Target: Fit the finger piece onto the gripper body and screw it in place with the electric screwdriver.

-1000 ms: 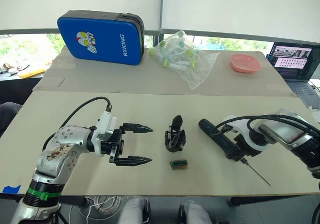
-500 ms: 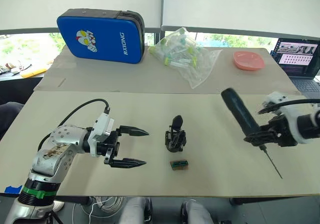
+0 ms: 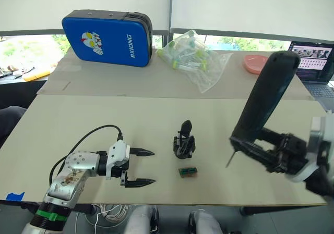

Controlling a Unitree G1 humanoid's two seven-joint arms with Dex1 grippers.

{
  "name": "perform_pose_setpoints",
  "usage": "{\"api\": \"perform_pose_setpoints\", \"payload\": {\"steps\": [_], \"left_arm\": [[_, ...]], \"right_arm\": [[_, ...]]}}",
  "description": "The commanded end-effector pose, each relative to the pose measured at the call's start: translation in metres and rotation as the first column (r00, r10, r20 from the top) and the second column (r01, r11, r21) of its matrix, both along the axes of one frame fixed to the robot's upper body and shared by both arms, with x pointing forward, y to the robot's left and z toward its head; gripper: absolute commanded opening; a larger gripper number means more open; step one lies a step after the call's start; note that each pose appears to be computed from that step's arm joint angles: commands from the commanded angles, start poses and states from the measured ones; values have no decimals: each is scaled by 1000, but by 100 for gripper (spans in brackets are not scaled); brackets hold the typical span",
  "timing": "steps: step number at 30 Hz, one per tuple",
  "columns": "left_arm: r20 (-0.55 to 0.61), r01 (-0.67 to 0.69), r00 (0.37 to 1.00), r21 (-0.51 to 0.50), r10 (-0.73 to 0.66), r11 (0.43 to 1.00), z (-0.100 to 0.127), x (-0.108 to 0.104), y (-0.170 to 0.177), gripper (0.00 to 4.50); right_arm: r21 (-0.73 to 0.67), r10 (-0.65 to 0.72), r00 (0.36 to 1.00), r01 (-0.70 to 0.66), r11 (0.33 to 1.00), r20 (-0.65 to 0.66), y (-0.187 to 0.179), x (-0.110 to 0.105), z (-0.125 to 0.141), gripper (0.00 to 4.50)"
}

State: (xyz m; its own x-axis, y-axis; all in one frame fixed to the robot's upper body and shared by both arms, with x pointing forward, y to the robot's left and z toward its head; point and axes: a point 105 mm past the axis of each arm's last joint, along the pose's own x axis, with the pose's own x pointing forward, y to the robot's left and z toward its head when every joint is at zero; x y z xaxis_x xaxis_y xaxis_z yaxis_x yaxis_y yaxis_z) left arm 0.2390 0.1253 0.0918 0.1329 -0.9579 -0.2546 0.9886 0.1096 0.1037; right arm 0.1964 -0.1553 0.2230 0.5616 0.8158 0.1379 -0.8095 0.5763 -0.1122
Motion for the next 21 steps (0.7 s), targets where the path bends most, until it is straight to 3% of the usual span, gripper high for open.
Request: {"api": "perform_pose_setpoints", "payload": {"steps": [1,6,13,21], "left_arm": [[39,-3,999,-2,3,1000,-7,-10,-14,450],[45,-45,998,-21,46,999,-14,-15,-32,450],[19,-32,999,-30,33,999,-25,-23,-55,450],[12,-46,999,-25,46,999,-31,-14,-70,450]], "right_arm": [[70,73,973,-90,993,220,24,-11,12,191],[-44,267,917,-266,963,296,40,-18,-8,191],[-74,366,883,-360,930,294,48,-12,-14,191],[-120,404,870,-385,915,283,44,-5,-14,191]]}}
